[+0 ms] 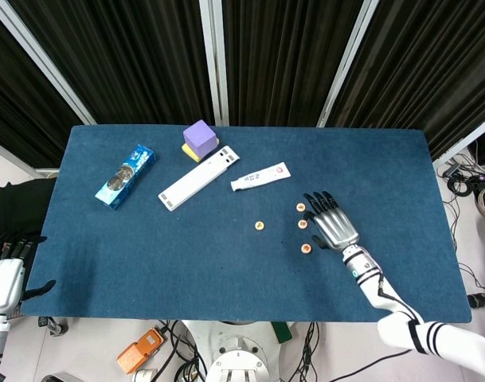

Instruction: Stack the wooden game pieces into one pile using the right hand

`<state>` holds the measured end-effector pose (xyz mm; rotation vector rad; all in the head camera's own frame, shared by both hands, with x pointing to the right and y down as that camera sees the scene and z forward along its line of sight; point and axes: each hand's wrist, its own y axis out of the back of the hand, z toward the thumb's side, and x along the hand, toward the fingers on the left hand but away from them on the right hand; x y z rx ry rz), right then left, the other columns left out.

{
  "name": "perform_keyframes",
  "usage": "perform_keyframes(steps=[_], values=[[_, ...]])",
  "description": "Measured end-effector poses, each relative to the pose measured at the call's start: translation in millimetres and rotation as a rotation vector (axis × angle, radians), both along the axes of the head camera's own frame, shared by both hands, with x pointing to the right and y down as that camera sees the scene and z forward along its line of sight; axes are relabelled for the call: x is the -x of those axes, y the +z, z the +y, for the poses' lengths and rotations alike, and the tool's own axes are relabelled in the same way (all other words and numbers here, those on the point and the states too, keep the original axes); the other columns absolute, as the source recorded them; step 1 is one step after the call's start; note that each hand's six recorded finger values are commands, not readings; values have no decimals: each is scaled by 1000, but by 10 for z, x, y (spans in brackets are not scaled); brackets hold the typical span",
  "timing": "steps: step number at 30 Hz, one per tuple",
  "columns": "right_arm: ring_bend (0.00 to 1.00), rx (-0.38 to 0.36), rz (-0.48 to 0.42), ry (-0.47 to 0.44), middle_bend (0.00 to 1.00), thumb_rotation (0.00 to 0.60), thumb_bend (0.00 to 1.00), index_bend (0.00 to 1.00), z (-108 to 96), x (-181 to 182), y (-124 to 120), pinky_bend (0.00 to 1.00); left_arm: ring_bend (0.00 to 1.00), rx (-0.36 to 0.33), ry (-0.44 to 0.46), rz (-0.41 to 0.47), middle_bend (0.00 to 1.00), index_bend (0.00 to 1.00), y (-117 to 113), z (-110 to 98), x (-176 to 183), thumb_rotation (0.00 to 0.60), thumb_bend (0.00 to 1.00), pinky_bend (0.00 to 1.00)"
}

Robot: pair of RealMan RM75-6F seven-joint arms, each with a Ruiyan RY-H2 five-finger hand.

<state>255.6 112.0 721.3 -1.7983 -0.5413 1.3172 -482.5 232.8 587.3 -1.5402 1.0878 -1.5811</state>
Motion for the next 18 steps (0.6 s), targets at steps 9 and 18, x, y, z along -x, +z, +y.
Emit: perform_keyframes(steps=[9, 18], values=[[1, 41, 68, -20, 105, 600, 431, 433, -165, 158, 272, 101, 123, 8, -6, -8, 183, 205, -7, 14, 6, 600, 5, 0], [10, 59, 59, -17, 106, 600, 431, 478, -161, 196, 331, 107, 123, 11, -9, -12, 183, 205, -5, 14, 13, 600, 6, 0]])
